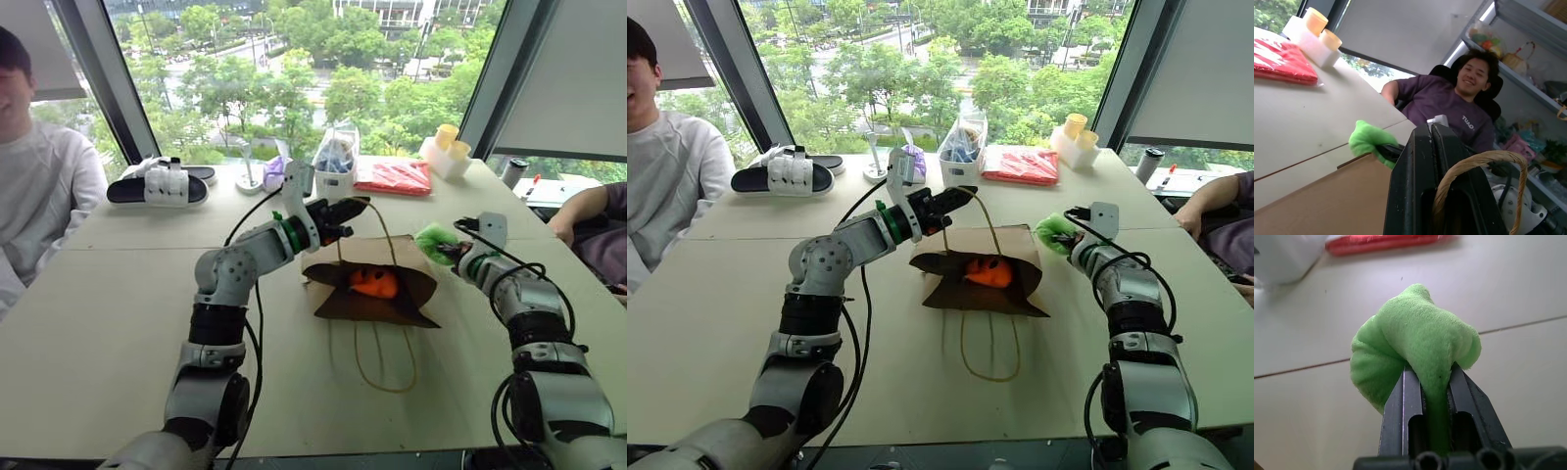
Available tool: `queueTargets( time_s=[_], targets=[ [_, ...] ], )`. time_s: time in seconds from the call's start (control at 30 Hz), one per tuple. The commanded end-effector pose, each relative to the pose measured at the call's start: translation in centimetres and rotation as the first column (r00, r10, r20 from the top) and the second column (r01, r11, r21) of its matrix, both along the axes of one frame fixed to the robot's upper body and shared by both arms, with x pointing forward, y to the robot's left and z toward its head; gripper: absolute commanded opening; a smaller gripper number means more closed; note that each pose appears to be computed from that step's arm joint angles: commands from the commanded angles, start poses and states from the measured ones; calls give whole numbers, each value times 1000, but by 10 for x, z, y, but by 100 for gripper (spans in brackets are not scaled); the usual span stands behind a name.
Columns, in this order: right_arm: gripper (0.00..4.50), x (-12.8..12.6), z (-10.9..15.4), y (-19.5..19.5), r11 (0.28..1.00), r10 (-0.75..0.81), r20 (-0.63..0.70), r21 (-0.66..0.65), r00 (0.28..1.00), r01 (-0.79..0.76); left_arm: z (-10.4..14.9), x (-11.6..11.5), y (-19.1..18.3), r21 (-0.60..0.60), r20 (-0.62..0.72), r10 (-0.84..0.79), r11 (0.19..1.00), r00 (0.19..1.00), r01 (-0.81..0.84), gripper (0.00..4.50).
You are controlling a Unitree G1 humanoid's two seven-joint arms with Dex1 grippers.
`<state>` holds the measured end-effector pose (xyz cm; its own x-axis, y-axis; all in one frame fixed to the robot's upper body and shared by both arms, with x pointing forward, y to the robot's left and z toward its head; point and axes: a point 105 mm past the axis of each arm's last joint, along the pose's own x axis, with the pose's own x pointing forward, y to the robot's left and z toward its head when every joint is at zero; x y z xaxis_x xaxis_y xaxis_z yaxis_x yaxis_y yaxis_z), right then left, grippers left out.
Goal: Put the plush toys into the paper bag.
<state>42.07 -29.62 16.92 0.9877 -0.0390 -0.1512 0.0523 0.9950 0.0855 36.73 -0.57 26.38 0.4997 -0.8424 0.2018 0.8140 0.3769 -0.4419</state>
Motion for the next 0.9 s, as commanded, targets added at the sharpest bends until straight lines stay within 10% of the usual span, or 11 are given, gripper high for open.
queueTargets(
  time_s=[0.03, 0.27, 0.5, 0.9],
  targets=[
    [2, -43, 68, -4, 996, 64, 172, -70, 983, -52, 18, -2, -7, -27, 49, -31, 999, 998, 33, 0],
    [2, -148, 102, 53, 910, 404, 235, -7, 884, -414, 21, 2, -20, -29, 39, -98, 995, 994, 99, 0],
    [2, -206, 79, 112, 720, 650, 147, 195, 746, -666, 20, 5, -29, -43, 33, -126, 991, 991, 128, 0],
    [2, -180, 28, 139, 759, 641, -91, 222, 762, -612, 22, -1, -41, -76, 46, -145, 986, 988, 149, 0]
  ],
)
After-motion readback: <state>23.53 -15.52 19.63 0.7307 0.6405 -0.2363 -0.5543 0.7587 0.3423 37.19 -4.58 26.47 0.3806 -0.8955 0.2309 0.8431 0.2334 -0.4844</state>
